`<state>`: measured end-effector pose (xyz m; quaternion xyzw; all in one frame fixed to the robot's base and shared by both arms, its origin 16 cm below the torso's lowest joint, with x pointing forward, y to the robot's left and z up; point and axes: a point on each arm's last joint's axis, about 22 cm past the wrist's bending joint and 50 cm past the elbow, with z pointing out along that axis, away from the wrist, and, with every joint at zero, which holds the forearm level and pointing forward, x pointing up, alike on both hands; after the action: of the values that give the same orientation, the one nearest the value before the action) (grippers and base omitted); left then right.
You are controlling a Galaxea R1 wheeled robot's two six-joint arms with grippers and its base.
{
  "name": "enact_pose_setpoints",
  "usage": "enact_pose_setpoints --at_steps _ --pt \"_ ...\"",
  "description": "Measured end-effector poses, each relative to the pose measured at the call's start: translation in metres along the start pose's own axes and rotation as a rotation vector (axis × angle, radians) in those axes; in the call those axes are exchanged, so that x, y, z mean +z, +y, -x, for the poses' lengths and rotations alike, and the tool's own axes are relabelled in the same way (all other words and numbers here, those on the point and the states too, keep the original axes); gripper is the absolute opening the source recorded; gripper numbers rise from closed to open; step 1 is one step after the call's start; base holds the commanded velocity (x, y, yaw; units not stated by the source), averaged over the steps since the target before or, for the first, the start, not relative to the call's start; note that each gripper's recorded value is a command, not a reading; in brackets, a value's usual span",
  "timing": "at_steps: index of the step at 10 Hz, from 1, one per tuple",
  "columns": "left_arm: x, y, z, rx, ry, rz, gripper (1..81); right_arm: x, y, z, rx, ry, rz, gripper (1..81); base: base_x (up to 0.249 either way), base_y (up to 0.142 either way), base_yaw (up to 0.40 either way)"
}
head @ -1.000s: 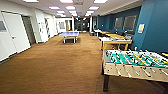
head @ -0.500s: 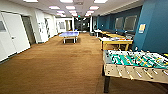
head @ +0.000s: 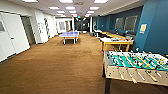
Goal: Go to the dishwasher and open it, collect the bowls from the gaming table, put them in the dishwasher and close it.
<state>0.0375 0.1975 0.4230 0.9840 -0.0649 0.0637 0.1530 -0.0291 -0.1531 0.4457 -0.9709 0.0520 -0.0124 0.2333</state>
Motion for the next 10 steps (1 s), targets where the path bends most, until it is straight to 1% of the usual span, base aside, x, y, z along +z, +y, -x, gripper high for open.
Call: enact_pose_setpoints --at_steps 2,4,7,10 --pt "0.0000 -0.0002 -0.0002 0.000 0.000 0.000 81.1 0.0014 -0.0021 0.0002 0.000 -0.001 -0.001 81.1 0.119 0.000 0.000" --pt "0.0000 -0.0002 0.0002 0.000 -0.001 0.000 81.1 0.0008 0.0022 0.0004 -0.003 -0.001 0.008 81.1 0.121 0.000 0.000" --pt "0.0000 -0.0002 0.0002 0.000 0.000 0.000 81.1 0.0018 -0.0003 -0.0003 -0.009 -0.001 0.005 81.1 0.123 0.000 0.000" --pt "0.0000 0.0000 0.0002 0.000 0.000 0.000 81.1 0.0027 0.0019 -0.0025 -0.010 0.002 0.013 81.1 0.128 0.000 0.000"
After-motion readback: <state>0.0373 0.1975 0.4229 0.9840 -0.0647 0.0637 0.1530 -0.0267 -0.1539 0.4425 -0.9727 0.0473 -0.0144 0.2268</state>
